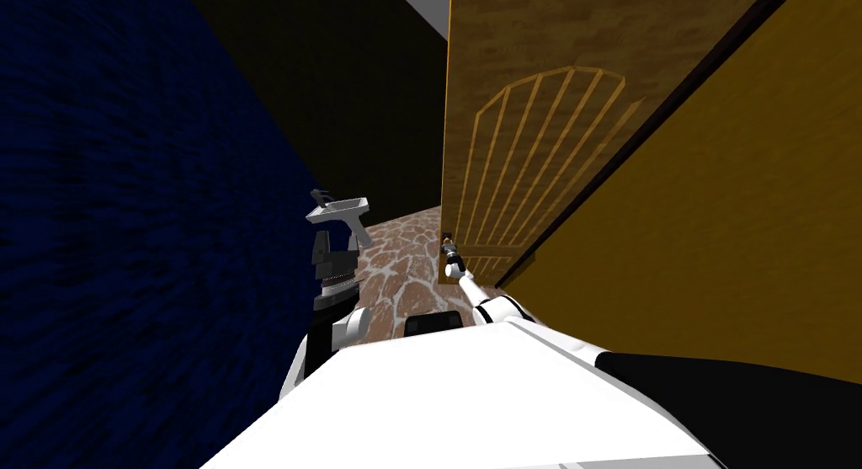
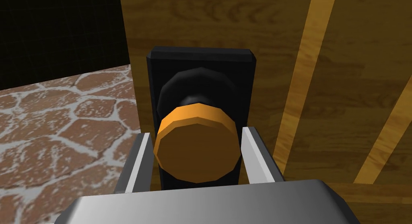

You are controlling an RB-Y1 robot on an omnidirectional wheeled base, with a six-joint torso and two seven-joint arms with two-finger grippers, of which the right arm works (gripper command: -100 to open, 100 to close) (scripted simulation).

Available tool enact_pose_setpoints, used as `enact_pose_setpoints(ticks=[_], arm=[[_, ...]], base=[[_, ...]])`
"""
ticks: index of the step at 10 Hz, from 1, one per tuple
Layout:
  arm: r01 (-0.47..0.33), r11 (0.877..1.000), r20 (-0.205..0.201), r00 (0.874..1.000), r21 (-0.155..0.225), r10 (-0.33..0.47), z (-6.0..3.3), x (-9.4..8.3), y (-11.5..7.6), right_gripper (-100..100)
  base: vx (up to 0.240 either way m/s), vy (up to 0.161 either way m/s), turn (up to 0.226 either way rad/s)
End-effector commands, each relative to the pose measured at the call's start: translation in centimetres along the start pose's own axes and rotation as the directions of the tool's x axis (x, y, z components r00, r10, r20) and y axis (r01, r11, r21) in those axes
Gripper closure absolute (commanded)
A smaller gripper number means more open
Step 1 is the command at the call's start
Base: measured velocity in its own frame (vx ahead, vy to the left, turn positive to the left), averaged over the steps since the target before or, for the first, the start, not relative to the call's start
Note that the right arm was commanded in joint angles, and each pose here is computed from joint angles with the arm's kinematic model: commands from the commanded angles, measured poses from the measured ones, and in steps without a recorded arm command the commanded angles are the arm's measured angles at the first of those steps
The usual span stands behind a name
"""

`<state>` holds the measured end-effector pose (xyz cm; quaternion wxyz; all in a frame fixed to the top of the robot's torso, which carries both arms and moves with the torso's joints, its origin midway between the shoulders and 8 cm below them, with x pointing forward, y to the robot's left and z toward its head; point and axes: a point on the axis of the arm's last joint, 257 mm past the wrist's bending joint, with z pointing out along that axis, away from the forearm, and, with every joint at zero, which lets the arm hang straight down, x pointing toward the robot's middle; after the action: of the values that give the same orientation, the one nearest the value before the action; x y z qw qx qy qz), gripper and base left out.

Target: Push the door open

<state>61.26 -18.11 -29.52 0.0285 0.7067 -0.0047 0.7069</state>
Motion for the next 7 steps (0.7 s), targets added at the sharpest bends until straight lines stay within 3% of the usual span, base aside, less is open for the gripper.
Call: enact_pose_setpoints(ticks=[1, 4, 7], arm=[[-0.013, 1.0, -0.003, 1.0, -0.008, 0.013, 0.01, 0.0, 0.1, 100], [-0.023, 1.0, 0.0, 1.0, 0.003, 0.023, -0.09, 0.0, -1.0, 100], [0.025, 1.0, -0.005, 1.0, 0.018, -0.025, 0.19, -0.1, 0.7, 100]], base=[[-0.179, -0.079, 0.123], [-0.154, -0.062, 0.087], [-0.149, -0.095, 0.11]])
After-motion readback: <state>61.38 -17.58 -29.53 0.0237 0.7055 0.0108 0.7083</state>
